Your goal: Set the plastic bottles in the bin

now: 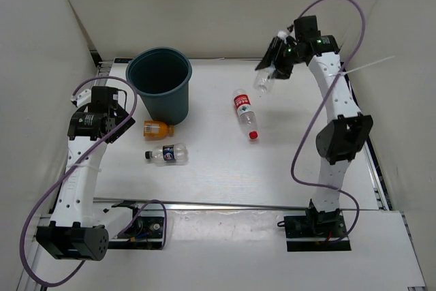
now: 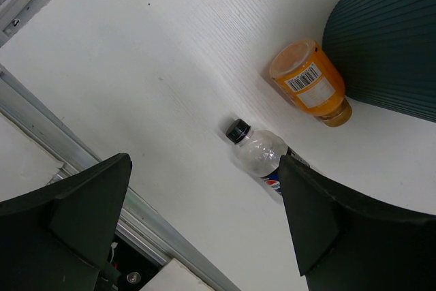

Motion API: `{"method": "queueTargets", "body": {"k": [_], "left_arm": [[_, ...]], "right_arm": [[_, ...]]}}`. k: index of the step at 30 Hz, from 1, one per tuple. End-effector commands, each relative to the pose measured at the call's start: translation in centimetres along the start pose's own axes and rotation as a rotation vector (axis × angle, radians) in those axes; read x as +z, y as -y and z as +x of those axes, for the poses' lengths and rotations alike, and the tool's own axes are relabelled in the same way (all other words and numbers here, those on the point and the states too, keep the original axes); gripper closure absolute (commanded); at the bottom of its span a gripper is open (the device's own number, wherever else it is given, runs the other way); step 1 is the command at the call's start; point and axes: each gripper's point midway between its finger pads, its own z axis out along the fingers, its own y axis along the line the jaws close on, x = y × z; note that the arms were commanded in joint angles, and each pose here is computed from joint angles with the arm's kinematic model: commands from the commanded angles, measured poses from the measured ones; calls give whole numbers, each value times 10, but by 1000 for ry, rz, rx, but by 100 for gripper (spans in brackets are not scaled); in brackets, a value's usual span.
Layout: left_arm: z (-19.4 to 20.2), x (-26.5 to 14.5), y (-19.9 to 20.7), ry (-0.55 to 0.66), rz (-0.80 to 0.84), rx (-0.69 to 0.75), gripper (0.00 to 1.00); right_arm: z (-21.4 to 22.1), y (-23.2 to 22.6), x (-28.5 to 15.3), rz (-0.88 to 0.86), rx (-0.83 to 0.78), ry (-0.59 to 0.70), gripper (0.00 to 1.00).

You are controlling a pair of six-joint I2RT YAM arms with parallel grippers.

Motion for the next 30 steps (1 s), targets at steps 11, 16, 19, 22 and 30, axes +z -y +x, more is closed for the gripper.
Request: {"method": "queueTargets", "body": {"k": [11,16,19,22,30], "left_arm": [[-21,-14,12,36,61,8,0],[-14,-27,16,-22,108,2,0],[-4,-30,16,-53,131,6,0],[0,-30,15,-60,137,-2,0],[-8,-51,19,-68,180,49,0]], "right_arm": [[47,-269,-122,-994,-304,-46,63],[68,-301,-113,-1059,-378,-31,63],[67,-304,-99,-1063,-373,-25,63],[66,-315,-89,-1074,-368,17,63],[59,-332,-54,-1066,-303,75,59]]}}
